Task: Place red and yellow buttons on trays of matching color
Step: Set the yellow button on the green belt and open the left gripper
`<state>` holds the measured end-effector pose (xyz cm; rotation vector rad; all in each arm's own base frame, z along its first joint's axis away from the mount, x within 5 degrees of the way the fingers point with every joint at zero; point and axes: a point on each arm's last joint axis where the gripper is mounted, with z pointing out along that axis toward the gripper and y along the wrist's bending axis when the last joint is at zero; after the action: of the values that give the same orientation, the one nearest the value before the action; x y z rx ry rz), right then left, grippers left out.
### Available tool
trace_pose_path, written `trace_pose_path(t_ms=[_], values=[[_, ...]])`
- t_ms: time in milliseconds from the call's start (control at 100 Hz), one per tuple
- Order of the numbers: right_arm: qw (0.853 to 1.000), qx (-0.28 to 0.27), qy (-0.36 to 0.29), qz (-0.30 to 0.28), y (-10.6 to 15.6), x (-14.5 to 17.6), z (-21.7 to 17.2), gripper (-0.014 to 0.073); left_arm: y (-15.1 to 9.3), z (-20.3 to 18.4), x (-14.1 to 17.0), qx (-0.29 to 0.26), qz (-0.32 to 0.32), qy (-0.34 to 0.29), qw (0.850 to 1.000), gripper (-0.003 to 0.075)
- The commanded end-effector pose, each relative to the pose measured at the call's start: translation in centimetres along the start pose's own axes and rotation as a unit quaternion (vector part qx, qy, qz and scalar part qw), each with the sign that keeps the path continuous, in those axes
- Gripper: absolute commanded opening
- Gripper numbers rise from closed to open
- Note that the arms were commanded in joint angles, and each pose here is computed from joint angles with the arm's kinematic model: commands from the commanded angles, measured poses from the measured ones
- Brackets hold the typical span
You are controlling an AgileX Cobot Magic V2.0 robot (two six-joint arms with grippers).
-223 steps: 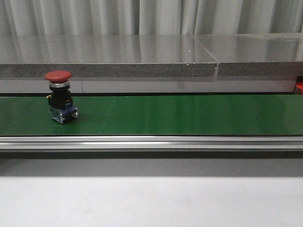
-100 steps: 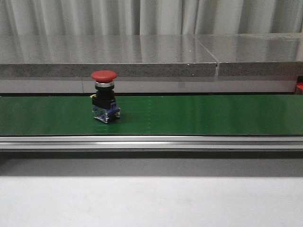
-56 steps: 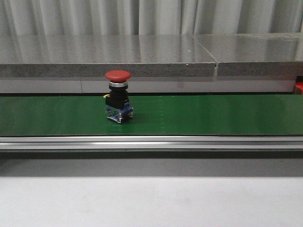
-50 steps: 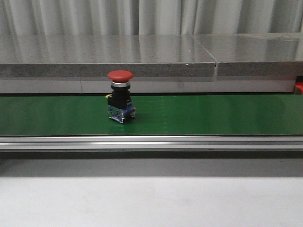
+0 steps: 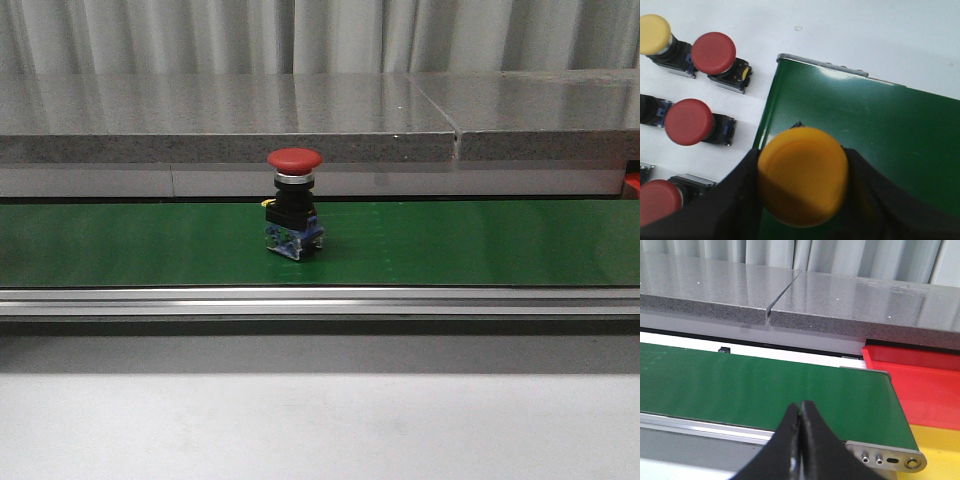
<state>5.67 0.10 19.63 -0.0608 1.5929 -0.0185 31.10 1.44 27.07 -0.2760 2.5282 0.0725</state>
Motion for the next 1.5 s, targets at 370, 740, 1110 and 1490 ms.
trace_pose_path(t_ms=[370, 740, 1110, 1490], values=[[0.999, -0.002, -0.052, -0.008, 0.0, -1.1, -0.2, -0.0068, -0.8, 0.5, -0.9, 0.022, 0.011, -0.002, 1.000, 0.0109], [0.999, -0.002, -0.052, -0.008, 0.0, -1.1, -0.2, -0.0068, -1.0, 0.3, -1.4, 0.028, 0.044, -0.016, 0.999, 0.0575], [0.999, -0.002, -0.052, -0.008, 0.0, -1.1, -0.2, -0.0068, -3.1, -4.3, -4.7, 0.081, 0.066, -0.104, 0.989, 0.0575], [0.999, -0.002, -0.052, -0.008, 0.0, -1.1, -0.2, -0.0068, -5.2, -12.5, -3.1, 0.143, 0.097, -0.232, 0.957, 0.0575]])
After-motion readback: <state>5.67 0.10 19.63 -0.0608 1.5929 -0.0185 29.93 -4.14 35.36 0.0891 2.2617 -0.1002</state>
